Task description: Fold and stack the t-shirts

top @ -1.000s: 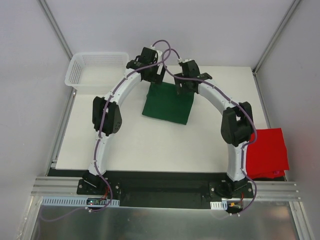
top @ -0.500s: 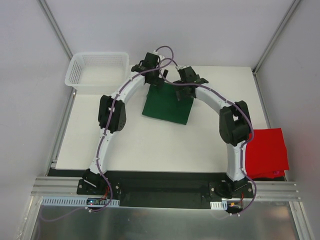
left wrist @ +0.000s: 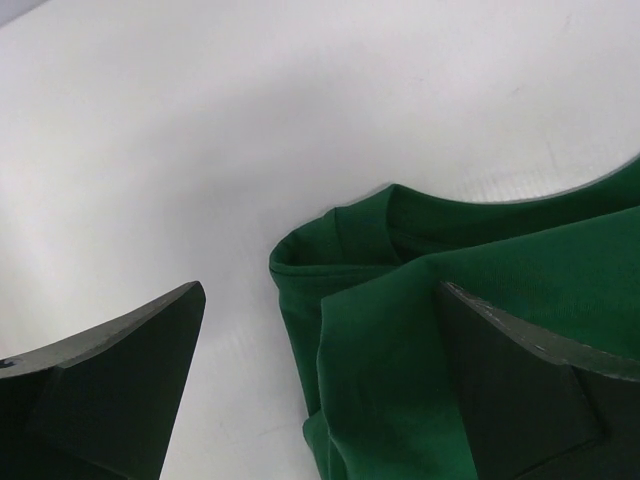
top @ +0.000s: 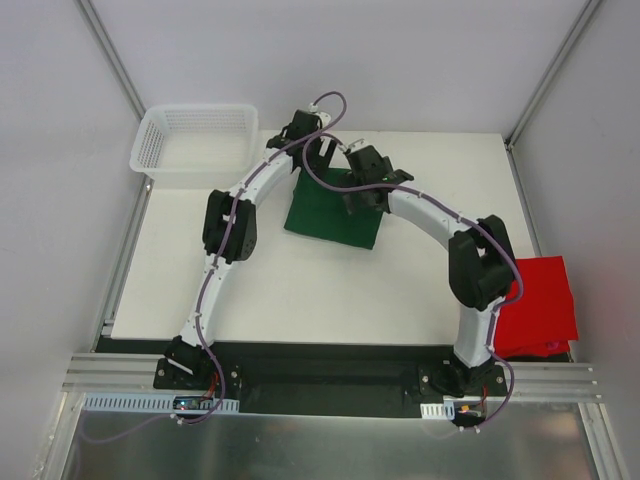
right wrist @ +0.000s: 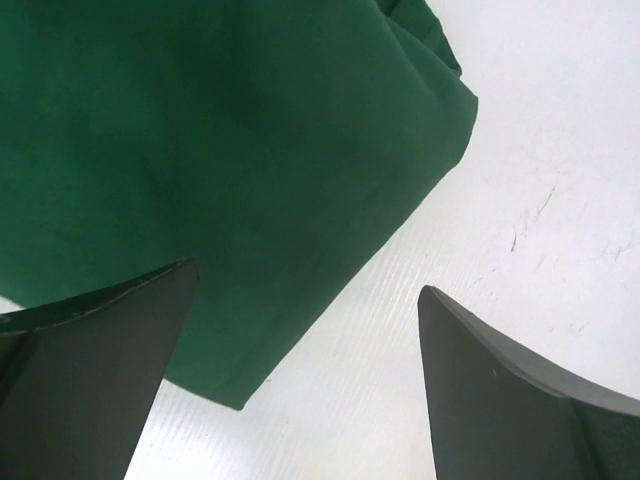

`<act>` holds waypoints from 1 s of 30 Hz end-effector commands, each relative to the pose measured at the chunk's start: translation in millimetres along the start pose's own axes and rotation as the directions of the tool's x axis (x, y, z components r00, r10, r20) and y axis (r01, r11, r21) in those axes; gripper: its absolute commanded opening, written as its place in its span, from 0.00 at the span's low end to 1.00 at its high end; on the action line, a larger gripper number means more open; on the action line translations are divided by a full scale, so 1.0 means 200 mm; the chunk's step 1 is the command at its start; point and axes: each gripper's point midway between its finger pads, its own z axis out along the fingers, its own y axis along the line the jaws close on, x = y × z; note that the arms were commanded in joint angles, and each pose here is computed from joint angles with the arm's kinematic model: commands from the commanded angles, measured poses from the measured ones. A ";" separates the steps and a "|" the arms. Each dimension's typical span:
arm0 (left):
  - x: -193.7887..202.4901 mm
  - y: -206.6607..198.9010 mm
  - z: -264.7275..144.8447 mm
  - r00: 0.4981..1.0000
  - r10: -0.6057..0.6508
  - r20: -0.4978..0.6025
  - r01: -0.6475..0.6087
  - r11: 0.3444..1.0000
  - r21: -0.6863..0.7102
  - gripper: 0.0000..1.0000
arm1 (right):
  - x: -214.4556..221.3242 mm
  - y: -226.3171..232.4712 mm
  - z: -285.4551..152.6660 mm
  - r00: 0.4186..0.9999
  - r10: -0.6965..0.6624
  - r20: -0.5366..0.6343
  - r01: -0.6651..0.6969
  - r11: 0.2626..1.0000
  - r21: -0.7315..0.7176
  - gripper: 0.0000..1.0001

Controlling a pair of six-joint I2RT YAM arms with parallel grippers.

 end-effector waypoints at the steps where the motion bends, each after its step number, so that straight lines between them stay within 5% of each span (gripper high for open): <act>1: 0.02 0.08 0.04 1.000 0.020 0.001 -0.020 0.998 -0.053 0.99 | -0.15 0.00 -0.20 0.993 0.016 0.117 -0.015 1.000 -0.004 0.96; 11: -0.18 0.30 -0.23 0.996 0.060 0.063 -0.041 0.963 -0.266 0.99 | -0.11 0.11 -0.26 0.992 -0.032 0.119 0.035 0.999 -0.025 0.96; 21: -0.06 0.14 -0.44 0.999 -0.015 0.030 0.020 0.989 -0.150 0.99 | -0.08 0.15 -0.23 0.995 -0.042 0.096 0.045 0.999 -0.027 0.96; 30: 0.07 0.00 -0.41 0.998 -0.051 -0.028 0.050 0.998 -0.049 0.99 | -0.07 0.16 -0.18 0.995 -0.054 0.086 0.056 0.998 -0.022 0.96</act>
